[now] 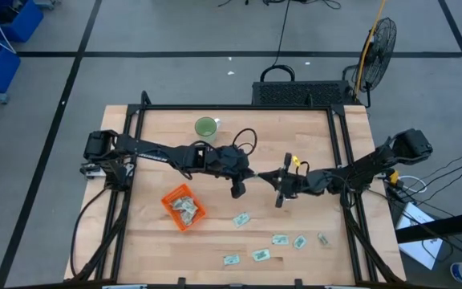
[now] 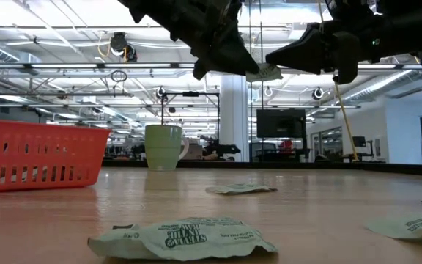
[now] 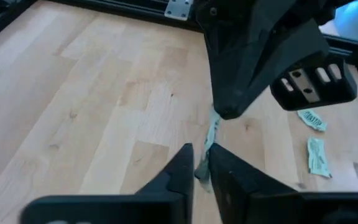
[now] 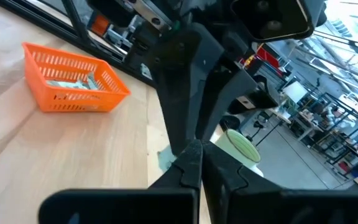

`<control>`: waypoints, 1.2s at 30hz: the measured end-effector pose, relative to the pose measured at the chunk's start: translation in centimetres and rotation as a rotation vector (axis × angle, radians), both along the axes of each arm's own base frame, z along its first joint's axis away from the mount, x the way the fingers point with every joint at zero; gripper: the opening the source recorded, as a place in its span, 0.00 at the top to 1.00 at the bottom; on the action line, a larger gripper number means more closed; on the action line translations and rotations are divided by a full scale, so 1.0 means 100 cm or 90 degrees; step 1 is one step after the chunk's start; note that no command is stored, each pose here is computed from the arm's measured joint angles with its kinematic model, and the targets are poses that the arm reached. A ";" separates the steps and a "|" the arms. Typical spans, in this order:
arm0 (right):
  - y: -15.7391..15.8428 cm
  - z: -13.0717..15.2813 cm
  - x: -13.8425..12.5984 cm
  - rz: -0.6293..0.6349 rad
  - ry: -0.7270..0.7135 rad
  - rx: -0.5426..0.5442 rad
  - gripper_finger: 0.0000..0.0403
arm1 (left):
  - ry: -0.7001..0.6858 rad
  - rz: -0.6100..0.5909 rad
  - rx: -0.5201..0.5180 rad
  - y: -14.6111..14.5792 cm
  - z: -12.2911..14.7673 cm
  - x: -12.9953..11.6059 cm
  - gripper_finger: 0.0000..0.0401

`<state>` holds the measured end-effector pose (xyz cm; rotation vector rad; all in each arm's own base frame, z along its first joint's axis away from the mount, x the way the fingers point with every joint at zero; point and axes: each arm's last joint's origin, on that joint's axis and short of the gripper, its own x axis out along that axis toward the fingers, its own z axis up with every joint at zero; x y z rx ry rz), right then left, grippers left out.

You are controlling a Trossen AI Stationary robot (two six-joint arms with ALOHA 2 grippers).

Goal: Pick and place Stevia / Truvia into bins
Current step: Put the stevia packet into the orange basket

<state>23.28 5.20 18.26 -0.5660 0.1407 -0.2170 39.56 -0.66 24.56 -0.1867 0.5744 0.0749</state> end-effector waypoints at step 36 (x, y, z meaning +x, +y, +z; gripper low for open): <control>-0.001 -0.017 -0.003 -0.012 0.092 0.056 0.74 | 0.544 0.064 0.017 -0.109 -0.009 -0.164 0.96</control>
